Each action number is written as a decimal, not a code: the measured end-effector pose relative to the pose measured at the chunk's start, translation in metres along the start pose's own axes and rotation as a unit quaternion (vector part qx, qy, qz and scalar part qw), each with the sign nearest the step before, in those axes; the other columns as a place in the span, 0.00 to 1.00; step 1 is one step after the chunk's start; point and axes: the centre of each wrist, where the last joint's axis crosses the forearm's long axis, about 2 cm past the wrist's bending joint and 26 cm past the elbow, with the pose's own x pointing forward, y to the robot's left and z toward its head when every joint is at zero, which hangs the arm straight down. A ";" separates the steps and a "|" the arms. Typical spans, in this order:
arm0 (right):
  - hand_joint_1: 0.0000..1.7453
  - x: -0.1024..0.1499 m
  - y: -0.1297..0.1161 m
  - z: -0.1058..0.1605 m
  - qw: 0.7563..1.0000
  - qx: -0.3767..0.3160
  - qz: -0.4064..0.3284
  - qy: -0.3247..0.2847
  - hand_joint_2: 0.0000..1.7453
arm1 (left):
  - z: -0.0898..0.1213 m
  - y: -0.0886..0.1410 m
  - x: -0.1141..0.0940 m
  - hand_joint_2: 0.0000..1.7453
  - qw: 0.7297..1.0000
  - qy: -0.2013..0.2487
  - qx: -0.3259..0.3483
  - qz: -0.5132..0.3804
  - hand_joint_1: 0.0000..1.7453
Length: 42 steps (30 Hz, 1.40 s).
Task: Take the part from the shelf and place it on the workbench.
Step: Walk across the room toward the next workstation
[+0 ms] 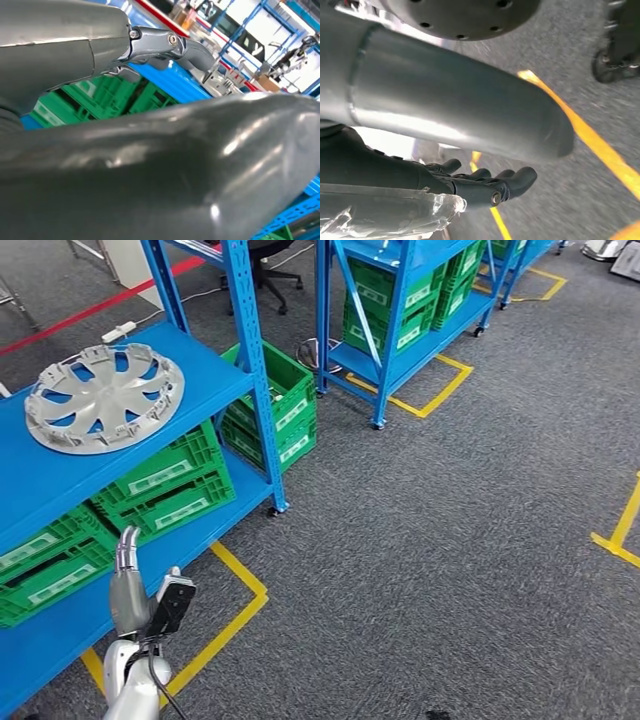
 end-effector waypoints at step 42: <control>0.00 -0.014 -0.003 -0.003 1.000 -0.010 -0.023 0.015 0.00 | 0.032 0.007 -0.051 0.00 0.929 0.289 0.077 0.219 0.00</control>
